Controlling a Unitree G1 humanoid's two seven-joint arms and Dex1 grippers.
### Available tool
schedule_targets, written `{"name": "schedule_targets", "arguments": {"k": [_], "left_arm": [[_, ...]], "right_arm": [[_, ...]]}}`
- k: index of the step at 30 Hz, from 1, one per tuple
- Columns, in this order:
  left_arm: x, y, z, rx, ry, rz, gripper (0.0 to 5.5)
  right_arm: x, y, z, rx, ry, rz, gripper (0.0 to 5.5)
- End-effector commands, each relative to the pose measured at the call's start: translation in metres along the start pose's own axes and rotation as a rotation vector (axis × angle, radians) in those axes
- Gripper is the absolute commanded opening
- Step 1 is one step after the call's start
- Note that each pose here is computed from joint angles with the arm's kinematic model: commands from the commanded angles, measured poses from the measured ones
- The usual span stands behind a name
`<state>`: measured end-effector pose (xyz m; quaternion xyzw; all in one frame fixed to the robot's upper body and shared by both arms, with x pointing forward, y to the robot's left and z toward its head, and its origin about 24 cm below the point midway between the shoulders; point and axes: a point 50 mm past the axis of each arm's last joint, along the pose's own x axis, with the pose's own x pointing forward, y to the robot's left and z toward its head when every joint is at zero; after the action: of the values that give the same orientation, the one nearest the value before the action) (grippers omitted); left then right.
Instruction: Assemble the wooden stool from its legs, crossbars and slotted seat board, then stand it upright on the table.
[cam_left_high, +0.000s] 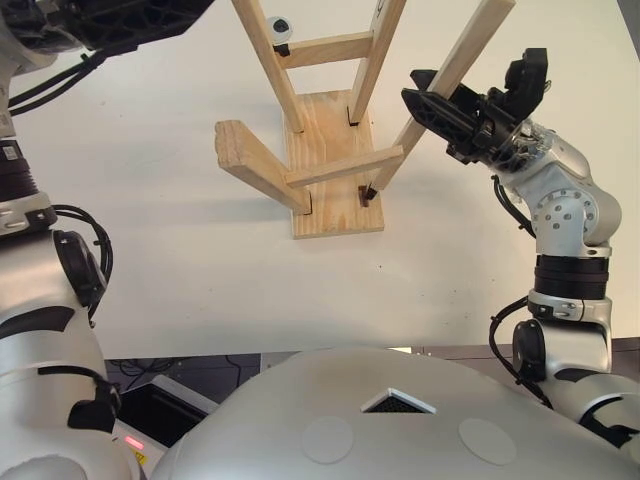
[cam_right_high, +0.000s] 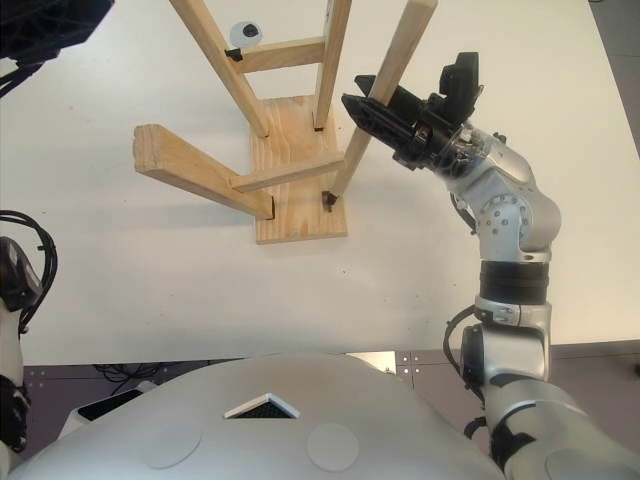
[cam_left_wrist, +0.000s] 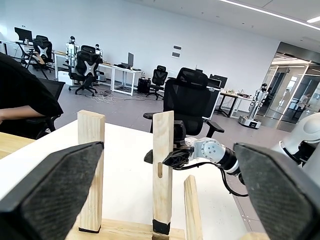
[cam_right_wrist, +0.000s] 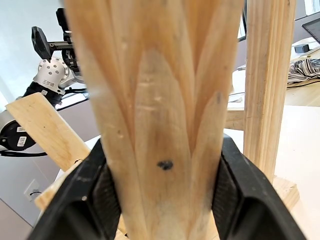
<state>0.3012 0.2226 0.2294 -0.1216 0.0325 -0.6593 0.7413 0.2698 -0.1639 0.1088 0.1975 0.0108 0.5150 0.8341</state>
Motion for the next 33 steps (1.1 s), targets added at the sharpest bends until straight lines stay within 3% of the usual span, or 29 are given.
{"name": "schedule_targets", "arguments": {"k": [1,11,23,33], "left_arm": [[-0.001,0.003,0.003,-0.003,-0.029,0.023,4.77],[-0.004,0.005,0.004,0.007,-0.026,0.035,4.77],[-0.007,0.008,0.000,0.025,-0.056,0.075,4.77],[-0.003,0.006,-0.010,0.007,-0.050,0.067,4.77]], "right_arm": [[0.005,0.004,-0.013,0.018,0.033,-0.006,2.05],[0.006,0.005,-0.033,0.021,0.070,-0.014,2.04],[-0.062,-0.027,-0.045,0.049,0.396,-0.036,2.04],[-0.045,-0.025,-0.031,-0.107,0.568,0.157,2.04]]}}
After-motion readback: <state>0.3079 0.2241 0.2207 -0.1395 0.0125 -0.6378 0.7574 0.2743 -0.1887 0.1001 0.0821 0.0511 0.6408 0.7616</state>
